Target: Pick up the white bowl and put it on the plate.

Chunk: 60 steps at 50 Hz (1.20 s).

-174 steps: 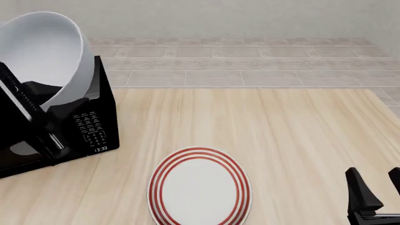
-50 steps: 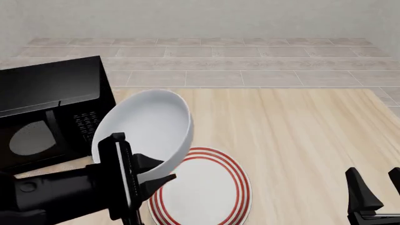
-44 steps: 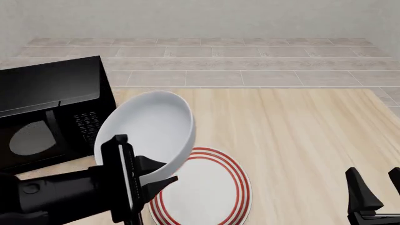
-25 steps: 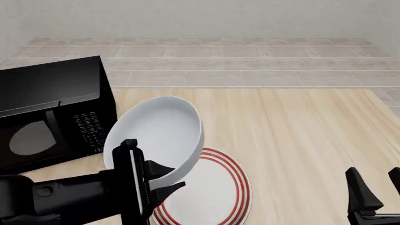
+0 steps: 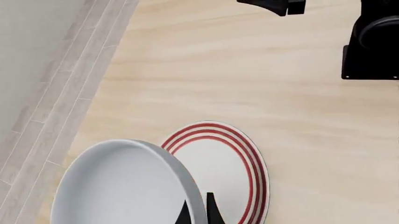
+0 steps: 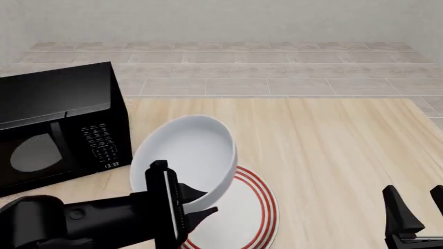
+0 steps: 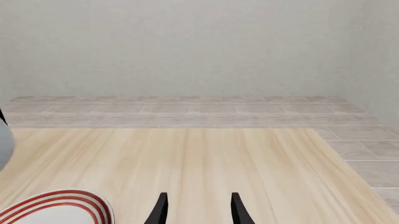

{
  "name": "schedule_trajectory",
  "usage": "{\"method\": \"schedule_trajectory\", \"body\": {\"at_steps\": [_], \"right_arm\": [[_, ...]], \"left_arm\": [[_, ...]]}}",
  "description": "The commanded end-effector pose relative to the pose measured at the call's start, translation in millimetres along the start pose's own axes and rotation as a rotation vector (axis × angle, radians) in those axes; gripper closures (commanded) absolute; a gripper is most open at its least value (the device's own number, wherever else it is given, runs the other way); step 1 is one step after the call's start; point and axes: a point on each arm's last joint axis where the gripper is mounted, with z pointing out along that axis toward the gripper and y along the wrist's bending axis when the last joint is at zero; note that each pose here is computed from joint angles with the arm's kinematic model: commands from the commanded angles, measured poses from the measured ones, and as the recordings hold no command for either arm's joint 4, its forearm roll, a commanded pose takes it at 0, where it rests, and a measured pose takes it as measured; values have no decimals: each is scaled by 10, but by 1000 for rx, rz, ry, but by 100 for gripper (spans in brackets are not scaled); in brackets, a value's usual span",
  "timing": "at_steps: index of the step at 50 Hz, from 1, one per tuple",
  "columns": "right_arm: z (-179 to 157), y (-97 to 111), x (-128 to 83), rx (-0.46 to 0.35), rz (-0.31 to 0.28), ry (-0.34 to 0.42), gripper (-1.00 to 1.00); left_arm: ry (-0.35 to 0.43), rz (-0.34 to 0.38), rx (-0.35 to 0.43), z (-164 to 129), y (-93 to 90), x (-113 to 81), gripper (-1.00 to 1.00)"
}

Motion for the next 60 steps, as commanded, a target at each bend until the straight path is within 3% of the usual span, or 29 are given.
{"method": "schedule_trajectory", "body": {"at_steps": [1,60], "right_arm": [[1,0,0,0,0,0,-100],[1,0,0,0,0,0,-100]], "left_arm": [[-3,32,0,117,-19,8,100],[22,-9,43,471,-153,87,100]]}}
